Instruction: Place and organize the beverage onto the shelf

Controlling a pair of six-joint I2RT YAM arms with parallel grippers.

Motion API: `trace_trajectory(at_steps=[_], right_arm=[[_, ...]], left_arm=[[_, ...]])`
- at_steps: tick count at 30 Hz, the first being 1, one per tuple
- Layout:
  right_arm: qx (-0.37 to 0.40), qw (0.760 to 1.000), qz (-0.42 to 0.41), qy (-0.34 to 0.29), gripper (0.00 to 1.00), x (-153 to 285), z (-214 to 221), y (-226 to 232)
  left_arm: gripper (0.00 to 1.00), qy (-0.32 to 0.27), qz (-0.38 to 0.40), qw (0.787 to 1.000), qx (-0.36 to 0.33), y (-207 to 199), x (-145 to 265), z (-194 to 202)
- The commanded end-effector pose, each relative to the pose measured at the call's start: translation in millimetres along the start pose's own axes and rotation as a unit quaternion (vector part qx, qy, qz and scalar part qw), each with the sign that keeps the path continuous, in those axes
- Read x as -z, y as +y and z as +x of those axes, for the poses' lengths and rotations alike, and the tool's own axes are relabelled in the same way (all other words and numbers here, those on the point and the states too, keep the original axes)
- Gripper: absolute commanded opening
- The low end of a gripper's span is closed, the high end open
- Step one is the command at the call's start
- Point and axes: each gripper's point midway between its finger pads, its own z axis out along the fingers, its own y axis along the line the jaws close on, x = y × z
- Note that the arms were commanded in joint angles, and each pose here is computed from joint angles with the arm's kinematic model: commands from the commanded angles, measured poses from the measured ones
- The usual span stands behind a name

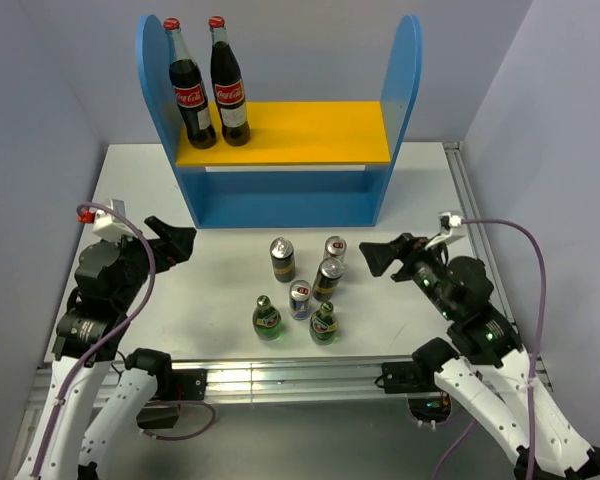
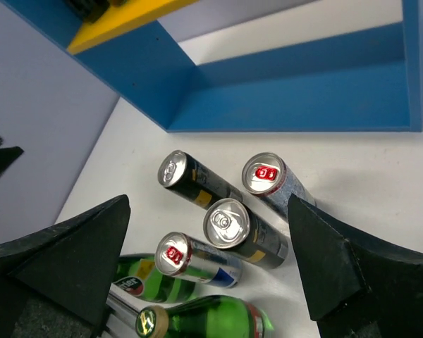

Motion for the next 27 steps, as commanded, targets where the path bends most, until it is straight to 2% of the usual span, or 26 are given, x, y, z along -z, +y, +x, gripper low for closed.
trace_trajectory(at_steps=[1, 3, 4, 5, 6, 7, 8, 9, 10, 11, 13, 15, 17, 18, 19, 21, 23, 24, 25, 27], right_arm=[[0.012, 0.999, 0.033, -0.011, 1.0, 14, 0, -13], [0.02, 0.998, 0.062, 0.003, 1.0, 8, 5, -24], [0.026, 0.995, 0.093, 0.011, 1.0, 7, 4, -32], [0.033, 0.993, 0.113, 0.023, 1.0, 3, 5, -38], [0.037, 0.988, 0.143, 0.042, 0.99, -7, 3, -41], [0.05, 0.977, 0.202, 0.048, 0.99, -5, 3, -60], [0.058, 0.968, 0.237, 0.057, 0.98, -9, 5, -68], [0.071, 0.967, 0.239, 0.051, 0.98, -9, -1, -58], [0.089, 0.958, 0.269, 0.036, 0.98, -4, -6, -64], [0.087, 0.959, 0.267, 0.028, 0.98, -2, -8, -58], [0.09, 0.968, 0.233, 0.025, 0.99, 1, -6, -39], [0.077, 0.974, 0.212, 0.004, 0.99, 12, -14, -33], [0.069, 0.979, 0.194, -0.007, 0.99, 25, -17, -30], [0.071, 0.979, 0.189, -0.004, 0.99, 28, -15, -29], [0.075, 0.98, 0.182, 0.004, 0.99, 32, -12, -29], [0.075, 0.982, 0.172, 0.018, 0.98, 36, -4, -29], [0.073, 0.983, 0.163, 0.027, 0.98, 37, 2, -29], [0.074, 0.984, 0.157, 0.034, 0.98, 36, 9, -29], [0.071, 0.985, 0.152, 0.033, 0.98, 35, 8, -27], [0.065, 0.988, 0.14, 0.031, 0.98, 35, 6, -21]], left_arm=[[0.95, -0.009, -0.03, 0.999, 0.015, 1, -3, -7], [0.96, -0.036, -0.02, 0.999, 0.0, -14, -3, -30], [0.97, -0.028, -0.001, 1.0, -0.011, -31, -10, -32], [0.96, -0.044, -0.014, 0.999, -0.023, -34, -14, -44], [0.96, -0.049, -0.008, 0.998, -0.028, -58, -19, -62], [0.95, -0.043, -0.028, 0.998, -0.038, -61, -22, -65], [0.95, -0.073, -0.04, 0.996, -0.034, -75, -15, -93], [0.95, -0.072, -0.086, 0.992, -0.056, -79, -27, -85], [0.95, -0.073, -0.115, 0.988, -0.073, -79, -27, -81], [0.95, -0.079, -0.134, 0.984, -0.082, -84, -26, -76], [0.98, -0.102, -0.145, 0.977, -0.115, -108, -9, -57], [0.99, -0.07, -0.104, 0.986, -0.107, -123, 7, -18], [0.98, -0.064, -0.072, 0.993, -0.065, -125, 17, -4], [0.98, -0.042, -0.047, 0.994, -0.086, -124, 23, 27], [0.98, -0.037, -0.035, 0.997, -0.057, -123, 28, 36], [0.97, -0.003, -0.025, 0.995, -0.095, -115, 33, 81], [0.98, 0.011, -0.028, 0.996, -0.088, -112, 37, 111], [0.99, 0.018, -0.055, 0.985, -0.16, -93, 38, 130], [0.99, 0.013, -0.065, 0.992, -0.103, -93, 40, 139], [0.99, 0.017, -0.066, 0.986, -0.151, -90, 48, 160]])
